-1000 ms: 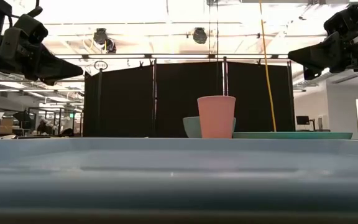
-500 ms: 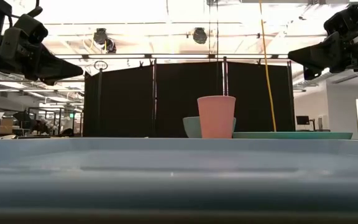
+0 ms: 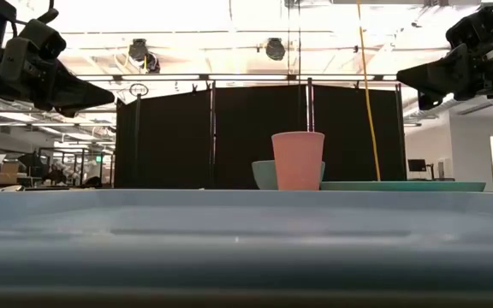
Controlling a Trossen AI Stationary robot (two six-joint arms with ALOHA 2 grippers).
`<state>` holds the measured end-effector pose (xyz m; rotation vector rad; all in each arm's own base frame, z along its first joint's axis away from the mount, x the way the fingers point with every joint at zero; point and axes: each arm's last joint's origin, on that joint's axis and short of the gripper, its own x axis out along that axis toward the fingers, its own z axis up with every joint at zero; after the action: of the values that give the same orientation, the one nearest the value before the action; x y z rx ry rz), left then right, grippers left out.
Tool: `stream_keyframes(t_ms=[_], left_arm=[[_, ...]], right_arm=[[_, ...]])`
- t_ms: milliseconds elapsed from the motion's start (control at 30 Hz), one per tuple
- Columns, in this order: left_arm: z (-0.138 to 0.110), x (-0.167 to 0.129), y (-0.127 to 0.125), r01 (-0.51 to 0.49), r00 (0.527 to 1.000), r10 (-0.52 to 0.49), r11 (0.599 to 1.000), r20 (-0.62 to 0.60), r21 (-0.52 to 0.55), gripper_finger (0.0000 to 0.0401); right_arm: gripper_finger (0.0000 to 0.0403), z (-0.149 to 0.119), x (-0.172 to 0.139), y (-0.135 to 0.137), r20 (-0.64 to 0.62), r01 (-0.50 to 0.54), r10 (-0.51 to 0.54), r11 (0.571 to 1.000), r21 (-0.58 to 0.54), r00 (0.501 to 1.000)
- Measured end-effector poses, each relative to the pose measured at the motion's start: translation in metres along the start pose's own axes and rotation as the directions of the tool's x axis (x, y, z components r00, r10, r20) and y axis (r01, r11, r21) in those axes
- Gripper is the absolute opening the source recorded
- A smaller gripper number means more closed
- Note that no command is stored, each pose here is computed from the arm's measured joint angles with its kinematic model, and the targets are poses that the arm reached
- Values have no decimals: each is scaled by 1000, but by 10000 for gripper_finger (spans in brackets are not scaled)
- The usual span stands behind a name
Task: Set up tray
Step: Put the blue plate on the right of the tray
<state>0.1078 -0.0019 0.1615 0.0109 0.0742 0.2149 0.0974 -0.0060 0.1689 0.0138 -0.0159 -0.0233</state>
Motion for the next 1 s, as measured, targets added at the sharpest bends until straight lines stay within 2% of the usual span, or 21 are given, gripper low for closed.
stream_keyframes(t_ms=[300,367,500,567,600,700,767,867,1000], left_arm=[[12,-1,0,7,993,1,998,117,-69,56],[13,-1,0,12,991,2,995,133,-101,56],[13,-1,0,6,992,3,997,125,-74,56],[12,-1,0,0,993,3,999,117,-32,56],[12,-1,0,-3,993,4,1000,119,-6,56],[13,-1,0,-8,992,4,999,128,32,56],[13,-1,0,-8,992,4,999,129,33,56],[13,-1,0,-11,992,6,999,129,36,56],[13,-1,1,-21,991,12,998,130,65,56]], right_arm=[[0,2,0,0,18,-2,2,1000,11,1000],[0,6,0,0,66,-3,2,1000,4,998],[0,20,-2,0,205,14,-8,1000,-28,979],[0,23,-2,-2,218,94,-93,996,6,972],[0,23,-2,-4,185,155,-158,988,27,970],[1,55,-5,-8,171,306,-314,949,77,934],[2,75,-5,-10,89,391,-398,916,86,913],[4,97,2,-15,-136,514,-508,858,13,851],[5,128,18,-28,-374,639,-627,762,-109,684]])
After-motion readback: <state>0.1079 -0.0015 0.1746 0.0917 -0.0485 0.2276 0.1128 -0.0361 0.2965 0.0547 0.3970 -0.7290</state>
